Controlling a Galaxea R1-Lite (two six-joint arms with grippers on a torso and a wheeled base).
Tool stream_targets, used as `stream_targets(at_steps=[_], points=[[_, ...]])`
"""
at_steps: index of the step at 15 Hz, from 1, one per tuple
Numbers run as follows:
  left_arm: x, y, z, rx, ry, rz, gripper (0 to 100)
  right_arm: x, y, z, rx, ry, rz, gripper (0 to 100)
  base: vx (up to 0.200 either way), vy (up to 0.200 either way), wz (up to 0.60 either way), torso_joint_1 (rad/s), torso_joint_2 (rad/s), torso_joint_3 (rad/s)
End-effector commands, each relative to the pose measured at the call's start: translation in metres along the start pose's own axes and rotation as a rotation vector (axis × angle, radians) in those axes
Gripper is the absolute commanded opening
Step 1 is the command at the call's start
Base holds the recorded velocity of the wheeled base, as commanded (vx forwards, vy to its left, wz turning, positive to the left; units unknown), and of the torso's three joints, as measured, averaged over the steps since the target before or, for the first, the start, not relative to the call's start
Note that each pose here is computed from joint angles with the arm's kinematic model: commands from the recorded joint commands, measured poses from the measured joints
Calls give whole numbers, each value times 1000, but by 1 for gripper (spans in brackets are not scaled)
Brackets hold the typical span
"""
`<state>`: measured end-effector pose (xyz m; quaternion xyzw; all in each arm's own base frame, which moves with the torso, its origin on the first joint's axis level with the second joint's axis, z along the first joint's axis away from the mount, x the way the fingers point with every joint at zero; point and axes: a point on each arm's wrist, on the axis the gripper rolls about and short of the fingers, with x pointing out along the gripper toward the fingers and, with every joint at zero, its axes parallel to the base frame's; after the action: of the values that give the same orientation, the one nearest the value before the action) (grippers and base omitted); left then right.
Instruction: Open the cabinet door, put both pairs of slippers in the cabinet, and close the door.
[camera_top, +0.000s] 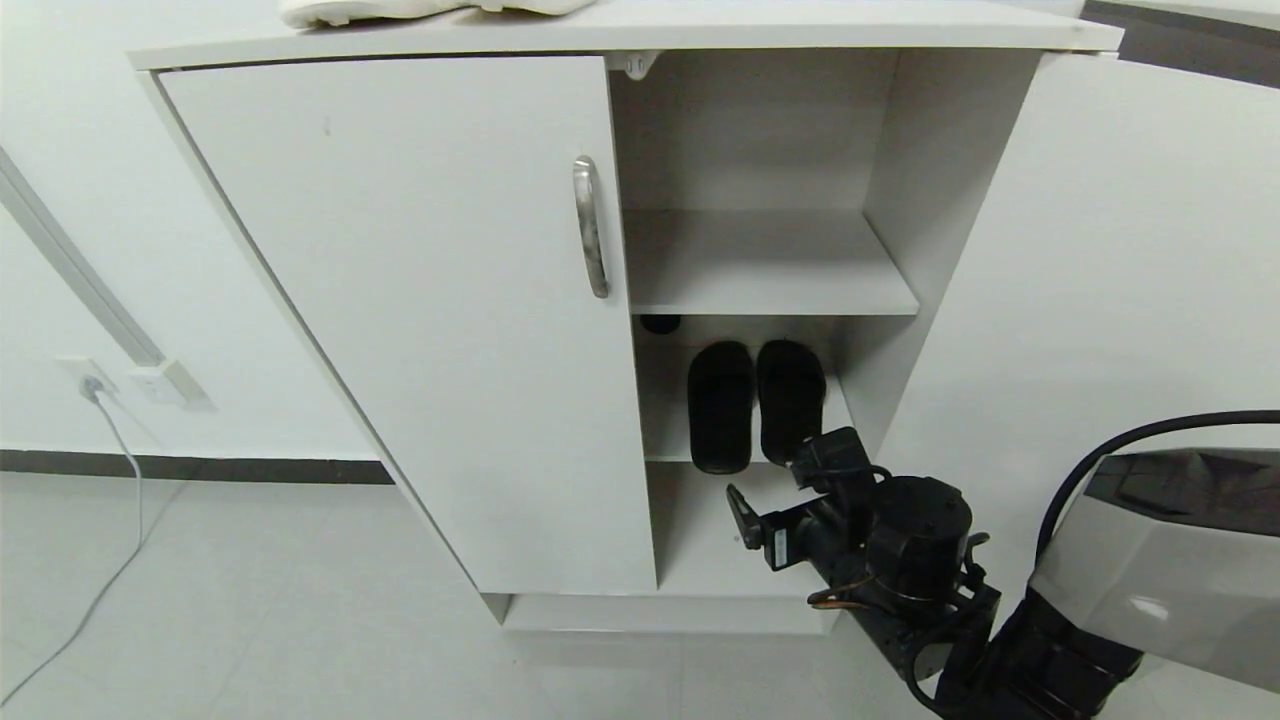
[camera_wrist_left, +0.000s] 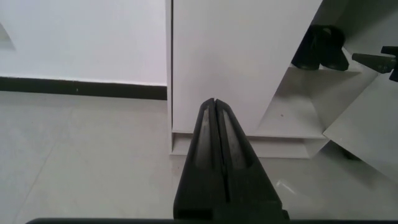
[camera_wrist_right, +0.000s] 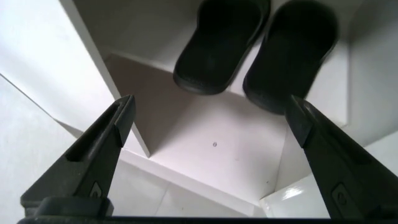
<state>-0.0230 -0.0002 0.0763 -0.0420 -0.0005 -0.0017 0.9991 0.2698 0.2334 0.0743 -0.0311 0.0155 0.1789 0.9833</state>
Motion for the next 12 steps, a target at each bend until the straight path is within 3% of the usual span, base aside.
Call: stream_targets(at_steps=[1, 7, 12], points=[[0, 0, 0, 0, 1, 0, 0, 0, 0, -2, -2, 4, 0, 100, 0, 0, 0, -7, 2, 203], [0, 0, 0, -6, 1, 3, 0, -2, -1, -3, -3, 7, 0, 100, 0, 0, 0, 2, 2, 196], [0, 0, 0, -5, -1, 9, 0, -2, -1, -4, -4, 11, 0, 100, 0, 0, 0, 0, 0, 19]])
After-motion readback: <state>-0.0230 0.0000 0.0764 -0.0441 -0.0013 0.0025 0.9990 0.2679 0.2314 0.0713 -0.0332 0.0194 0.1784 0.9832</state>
